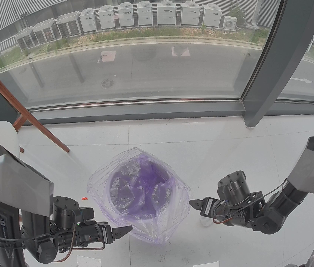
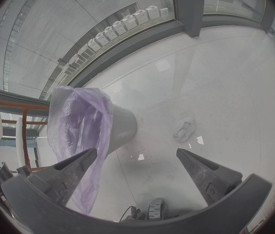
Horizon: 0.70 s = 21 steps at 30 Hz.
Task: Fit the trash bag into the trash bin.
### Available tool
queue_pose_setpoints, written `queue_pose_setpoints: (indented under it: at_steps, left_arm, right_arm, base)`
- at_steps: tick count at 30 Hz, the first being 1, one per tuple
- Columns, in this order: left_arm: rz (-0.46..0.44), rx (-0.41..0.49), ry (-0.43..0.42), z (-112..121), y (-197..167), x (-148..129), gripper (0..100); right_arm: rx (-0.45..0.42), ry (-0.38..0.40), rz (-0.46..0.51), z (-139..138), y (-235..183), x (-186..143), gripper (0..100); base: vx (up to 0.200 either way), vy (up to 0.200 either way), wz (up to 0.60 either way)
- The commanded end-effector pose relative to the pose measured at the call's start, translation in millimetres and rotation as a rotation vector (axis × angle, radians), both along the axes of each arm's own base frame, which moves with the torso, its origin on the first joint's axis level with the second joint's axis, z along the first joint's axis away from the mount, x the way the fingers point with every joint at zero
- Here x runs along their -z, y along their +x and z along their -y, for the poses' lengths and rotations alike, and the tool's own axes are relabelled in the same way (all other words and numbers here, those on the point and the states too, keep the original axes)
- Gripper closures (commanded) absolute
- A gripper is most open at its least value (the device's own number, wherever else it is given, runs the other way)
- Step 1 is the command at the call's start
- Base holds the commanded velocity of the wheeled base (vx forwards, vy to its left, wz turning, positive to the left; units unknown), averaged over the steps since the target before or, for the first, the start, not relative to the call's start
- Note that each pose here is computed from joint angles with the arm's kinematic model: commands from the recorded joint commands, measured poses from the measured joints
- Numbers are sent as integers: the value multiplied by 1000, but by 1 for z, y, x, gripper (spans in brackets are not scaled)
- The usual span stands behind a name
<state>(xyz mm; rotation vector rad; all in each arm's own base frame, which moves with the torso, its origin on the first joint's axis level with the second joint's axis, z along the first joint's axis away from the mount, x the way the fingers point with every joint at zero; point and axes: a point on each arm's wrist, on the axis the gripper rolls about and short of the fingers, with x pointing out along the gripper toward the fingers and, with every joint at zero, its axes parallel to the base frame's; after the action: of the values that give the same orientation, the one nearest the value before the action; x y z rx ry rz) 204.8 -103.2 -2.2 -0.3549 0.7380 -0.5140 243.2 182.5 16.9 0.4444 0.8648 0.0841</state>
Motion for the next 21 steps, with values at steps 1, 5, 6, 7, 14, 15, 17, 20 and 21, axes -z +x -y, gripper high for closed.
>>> queue_pose_setpoints:
  at_steps: [1, 5, 6, 7, 14, 15, 17, 20, 21]
  left_arm:
    - [218, -77, -191, -9, -20, -71, 0]
    - [236, -167, -292, -14, -30, -91, 0]
    - [254, -181, -312, -16, -34, -98, 0]
    - [263, -183, -315, -17, -36, -100, 0]
    - [251, -235, -281, -26, -51, -108, 0]
    - [247, -233, -278, -27, -55, -110, 0]
    - [228, -232, -262, -31, -63, -112, 0]
    - [223, -226, -227, -37, -74, -114, 0]
    - [226, -227, -224, -37, -74, -114, 0]
  right_arm:
    - [149, -15, -32, 72, -7, -13, 0]
    - [163, -9, -47, 97, -4, -15, 0]
    - [161, -20, -43, 103, 0, -15, 0]
    - [154, -37, -40, 107, 2, -14, 0]
    - [13, -142, 33, 120, 33, 21, 0]
    - [5, -148, 60, 120, 39, 25, 0]
    - [-11, -159, 119, 118, 54, 32, 0]
    - [-42, -195, 178, 117, 80, 51, 0]
    - [-46, -199, 179, 117, 81, 52, 0]
  base:
    - [0, 0, 0]
    - [-150, 0, 0]
    - [-200, 0, 0]
    - [-200, 0, 0]
    - [-200, 0, 0]
    - [-200, 0, 0]
    - [-200, 0, 0]
    - [-200, 0, 0]
    - [-200, 0, 0]
